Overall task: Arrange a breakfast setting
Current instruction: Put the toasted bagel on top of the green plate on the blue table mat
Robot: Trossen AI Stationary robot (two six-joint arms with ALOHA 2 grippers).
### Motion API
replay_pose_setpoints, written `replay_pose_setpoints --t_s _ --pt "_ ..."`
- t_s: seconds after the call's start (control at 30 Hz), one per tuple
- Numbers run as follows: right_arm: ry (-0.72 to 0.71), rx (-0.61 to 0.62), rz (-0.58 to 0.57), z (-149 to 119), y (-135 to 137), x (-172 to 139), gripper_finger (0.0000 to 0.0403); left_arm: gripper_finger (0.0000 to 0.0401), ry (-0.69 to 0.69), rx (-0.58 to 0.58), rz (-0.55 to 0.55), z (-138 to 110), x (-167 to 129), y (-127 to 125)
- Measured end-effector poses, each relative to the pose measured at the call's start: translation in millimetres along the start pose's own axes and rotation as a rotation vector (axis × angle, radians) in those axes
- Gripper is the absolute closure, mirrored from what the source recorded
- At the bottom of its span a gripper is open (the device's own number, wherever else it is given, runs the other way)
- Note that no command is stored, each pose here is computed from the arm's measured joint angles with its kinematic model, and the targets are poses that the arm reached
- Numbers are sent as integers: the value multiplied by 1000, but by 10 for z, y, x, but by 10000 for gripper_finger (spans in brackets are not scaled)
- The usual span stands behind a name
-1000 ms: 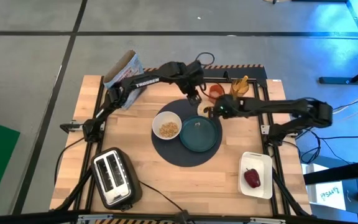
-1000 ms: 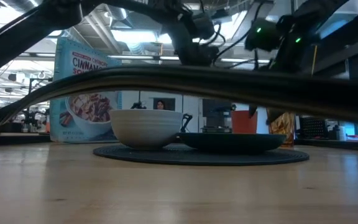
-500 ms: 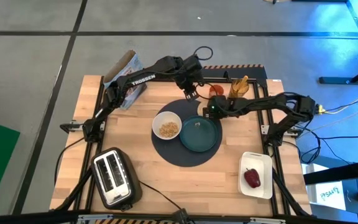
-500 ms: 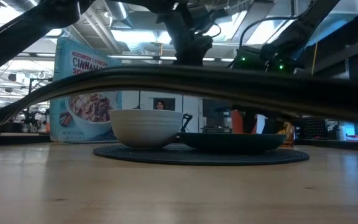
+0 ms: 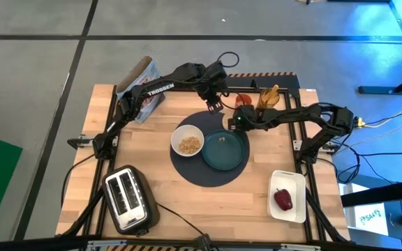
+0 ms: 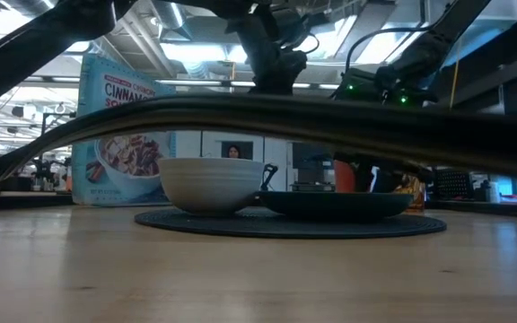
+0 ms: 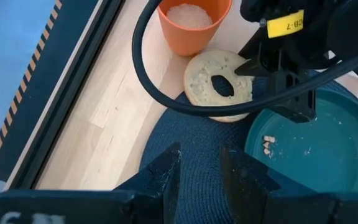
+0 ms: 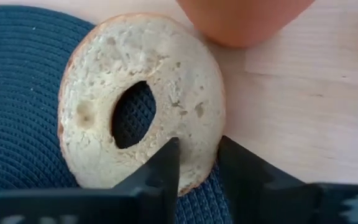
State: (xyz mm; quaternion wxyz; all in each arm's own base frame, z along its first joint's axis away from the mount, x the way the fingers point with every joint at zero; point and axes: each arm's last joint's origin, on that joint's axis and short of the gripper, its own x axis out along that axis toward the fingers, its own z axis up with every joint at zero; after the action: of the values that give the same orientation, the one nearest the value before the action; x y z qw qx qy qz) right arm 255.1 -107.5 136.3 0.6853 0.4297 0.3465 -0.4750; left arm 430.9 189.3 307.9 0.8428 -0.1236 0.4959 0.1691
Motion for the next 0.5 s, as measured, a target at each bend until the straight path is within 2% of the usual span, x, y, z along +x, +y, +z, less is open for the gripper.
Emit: replay_pose_setpoints --t_s 0.27,0.5 --pt "4 -26 3 -2 4 -3 392 296 -7 -1 0 6 0 0" --pt "10 -45 56 -39 52 -146 395 296 10 10 -1 -10 0 0"
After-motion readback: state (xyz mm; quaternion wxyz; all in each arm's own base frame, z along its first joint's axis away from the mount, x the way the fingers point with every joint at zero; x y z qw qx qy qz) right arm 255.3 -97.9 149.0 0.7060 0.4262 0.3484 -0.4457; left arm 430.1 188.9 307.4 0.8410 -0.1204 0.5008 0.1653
